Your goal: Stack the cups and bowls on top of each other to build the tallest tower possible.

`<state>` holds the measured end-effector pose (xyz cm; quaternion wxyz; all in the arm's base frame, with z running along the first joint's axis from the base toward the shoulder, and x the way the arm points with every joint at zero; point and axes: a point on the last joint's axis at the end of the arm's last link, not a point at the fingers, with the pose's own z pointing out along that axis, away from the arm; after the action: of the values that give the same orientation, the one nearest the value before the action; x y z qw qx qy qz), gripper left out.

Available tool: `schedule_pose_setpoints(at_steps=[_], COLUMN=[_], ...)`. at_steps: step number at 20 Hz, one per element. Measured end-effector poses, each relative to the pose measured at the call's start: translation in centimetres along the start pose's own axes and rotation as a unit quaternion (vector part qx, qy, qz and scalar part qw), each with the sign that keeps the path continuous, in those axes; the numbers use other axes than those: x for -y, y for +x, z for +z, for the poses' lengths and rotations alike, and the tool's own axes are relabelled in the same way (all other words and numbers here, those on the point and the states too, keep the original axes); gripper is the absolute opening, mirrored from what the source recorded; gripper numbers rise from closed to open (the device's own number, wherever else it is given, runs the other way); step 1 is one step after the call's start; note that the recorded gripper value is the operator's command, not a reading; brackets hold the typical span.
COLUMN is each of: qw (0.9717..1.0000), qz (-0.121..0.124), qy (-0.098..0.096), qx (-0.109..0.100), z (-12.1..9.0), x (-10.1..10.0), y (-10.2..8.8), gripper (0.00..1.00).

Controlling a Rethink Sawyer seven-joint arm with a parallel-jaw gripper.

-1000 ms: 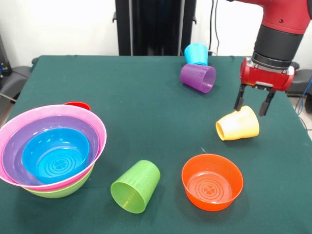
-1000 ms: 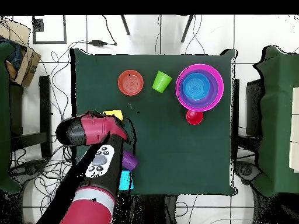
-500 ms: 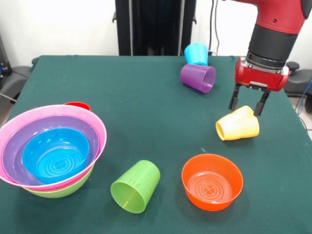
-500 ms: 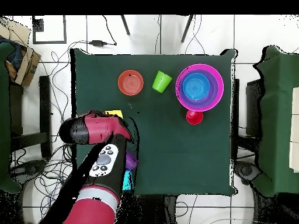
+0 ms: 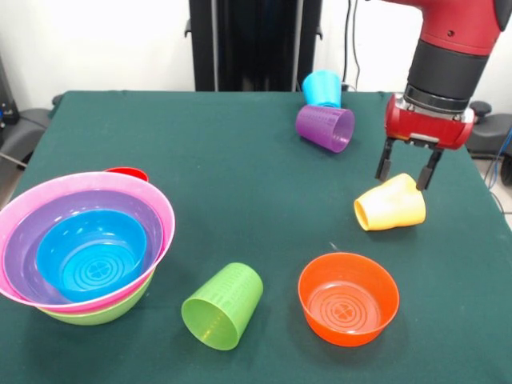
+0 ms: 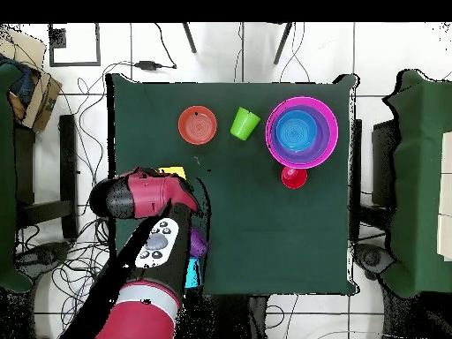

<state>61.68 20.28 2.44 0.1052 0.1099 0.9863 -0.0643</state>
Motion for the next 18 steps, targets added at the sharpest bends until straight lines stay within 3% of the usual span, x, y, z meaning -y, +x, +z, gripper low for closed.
schedule_pose_setpoints(at_steps=[18], qw=[1.0000], qz=[0.003], qy=[-0.004], qx=[0.008], z=[-1.4], x=[0.0], y=[-0.6], gripper=[1.00])
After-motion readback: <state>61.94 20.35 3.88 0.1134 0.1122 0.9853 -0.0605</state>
